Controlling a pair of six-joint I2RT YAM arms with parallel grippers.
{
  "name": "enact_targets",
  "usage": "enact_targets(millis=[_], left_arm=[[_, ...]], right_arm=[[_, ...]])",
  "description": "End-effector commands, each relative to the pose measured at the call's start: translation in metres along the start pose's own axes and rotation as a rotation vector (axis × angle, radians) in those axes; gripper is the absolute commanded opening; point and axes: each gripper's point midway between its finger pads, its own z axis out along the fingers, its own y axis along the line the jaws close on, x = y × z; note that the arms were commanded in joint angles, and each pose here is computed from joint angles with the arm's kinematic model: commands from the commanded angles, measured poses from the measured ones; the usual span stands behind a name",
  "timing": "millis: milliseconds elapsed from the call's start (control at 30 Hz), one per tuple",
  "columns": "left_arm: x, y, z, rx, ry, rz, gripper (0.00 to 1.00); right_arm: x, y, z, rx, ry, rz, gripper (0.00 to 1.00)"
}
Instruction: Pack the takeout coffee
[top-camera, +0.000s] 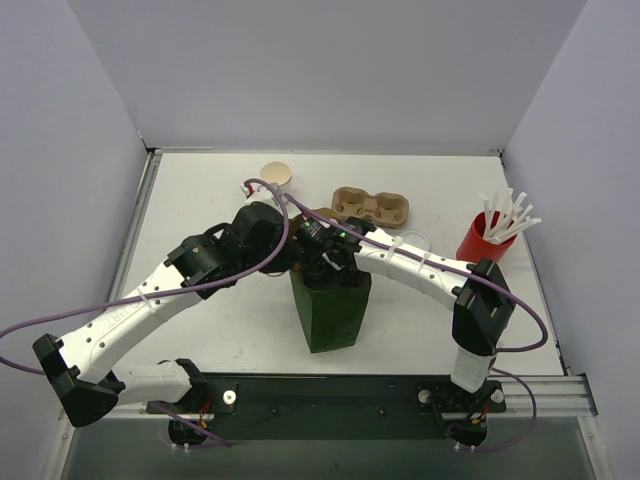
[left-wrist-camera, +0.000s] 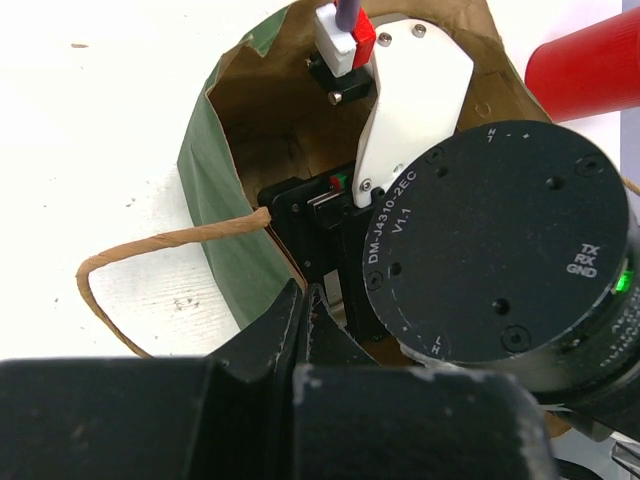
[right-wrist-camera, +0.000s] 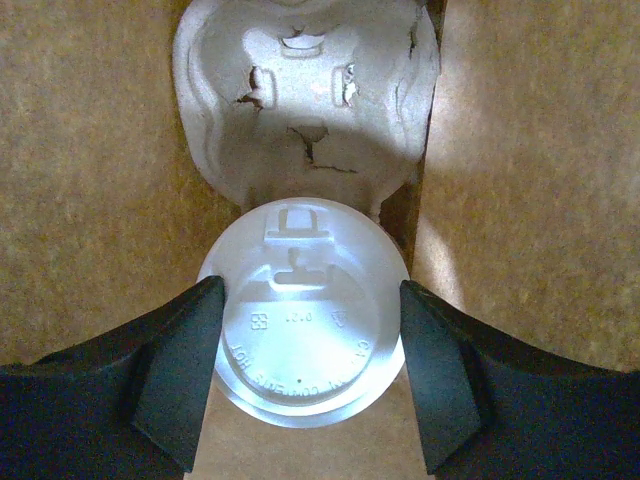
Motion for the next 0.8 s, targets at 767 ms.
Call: enact_targets(millis=[767], left_arm=[[-0.032,-0.015,-0.007,0.060,-0.097,0.038,0.00]], right_arm=[[-0.009,-0.014,-0.051,0.058,-0.003,-0.019,0.85]])
